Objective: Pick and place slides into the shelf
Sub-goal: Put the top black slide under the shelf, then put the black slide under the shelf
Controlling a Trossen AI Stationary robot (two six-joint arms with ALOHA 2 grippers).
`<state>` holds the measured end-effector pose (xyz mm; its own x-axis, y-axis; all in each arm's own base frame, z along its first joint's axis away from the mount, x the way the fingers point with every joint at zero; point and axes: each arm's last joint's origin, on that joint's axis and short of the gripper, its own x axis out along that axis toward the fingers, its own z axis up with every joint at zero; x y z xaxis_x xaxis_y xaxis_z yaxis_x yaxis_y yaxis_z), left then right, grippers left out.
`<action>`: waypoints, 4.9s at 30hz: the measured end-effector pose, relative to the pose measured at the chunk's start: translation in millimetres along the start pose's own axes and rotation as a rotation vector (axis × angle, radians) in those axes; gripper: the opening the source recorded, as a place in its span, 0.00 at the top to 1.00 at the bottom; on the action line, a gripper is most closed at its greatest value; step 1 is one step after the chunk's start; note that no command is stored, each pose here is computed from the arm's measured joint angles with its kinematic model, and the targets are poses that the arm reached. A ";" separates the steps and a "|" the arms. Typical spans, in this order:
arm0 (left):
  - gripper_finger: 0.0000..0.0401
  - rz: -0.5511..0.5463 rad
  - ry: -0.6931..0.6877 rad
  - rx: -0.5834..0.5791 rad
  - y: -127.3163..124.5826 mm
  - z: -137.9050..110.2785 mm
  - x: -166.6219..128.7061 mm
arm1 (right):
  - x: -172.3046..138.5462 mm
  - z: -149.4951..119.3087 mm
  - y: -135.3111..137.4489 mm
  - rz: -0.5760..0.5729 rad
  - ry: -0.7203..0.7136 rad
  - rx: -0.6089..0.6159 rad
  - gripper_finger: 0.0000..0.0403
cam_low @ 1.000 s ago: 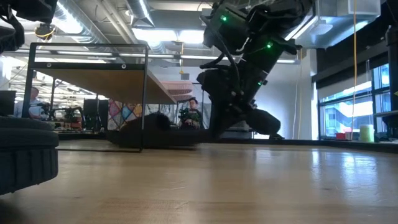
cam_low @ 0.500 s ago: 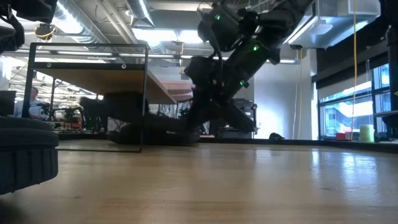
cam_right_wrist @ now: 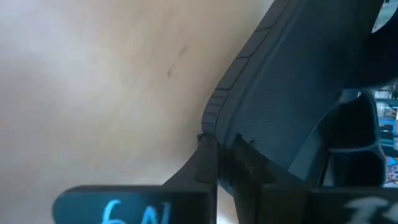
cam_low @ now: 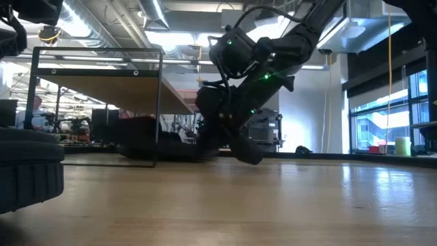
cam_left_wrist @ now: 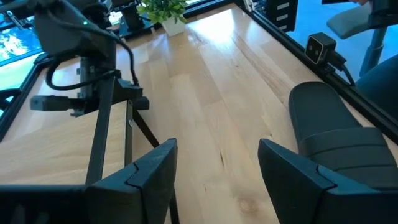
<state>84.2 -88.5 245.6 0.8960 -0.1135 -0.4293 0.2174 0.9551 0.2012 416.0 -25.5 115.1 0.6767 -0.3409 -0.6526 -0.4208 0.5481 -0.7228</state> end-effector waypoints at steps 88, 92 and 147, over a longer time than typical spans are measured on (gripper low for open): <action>0.46 -0.004 0.002 -0.007 -0.1 -0.2 0.0 | -43.3 58.6 39.3 -0.174 0.129 0.059 0.44; 0.46 -0.004 0.002 -0.006 -0.1 -0.2 0.0 | -56.1 77.5 55.7 -0.169 0.066 0.097 0.44; 0.46 -0.004 -0.001 -0.029 -0.1 0.2 0.0 | -15.0 246.0 79.8 0.213 -0.521 0.562 0.44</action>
<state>84.3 -88.7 245.8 0.8957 -0.1179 -0.4288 0.2098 0.9622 0.1736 520.9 211.2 123.2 0.8696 0.1395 -0.4736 -0.2990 0.9122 -0.2802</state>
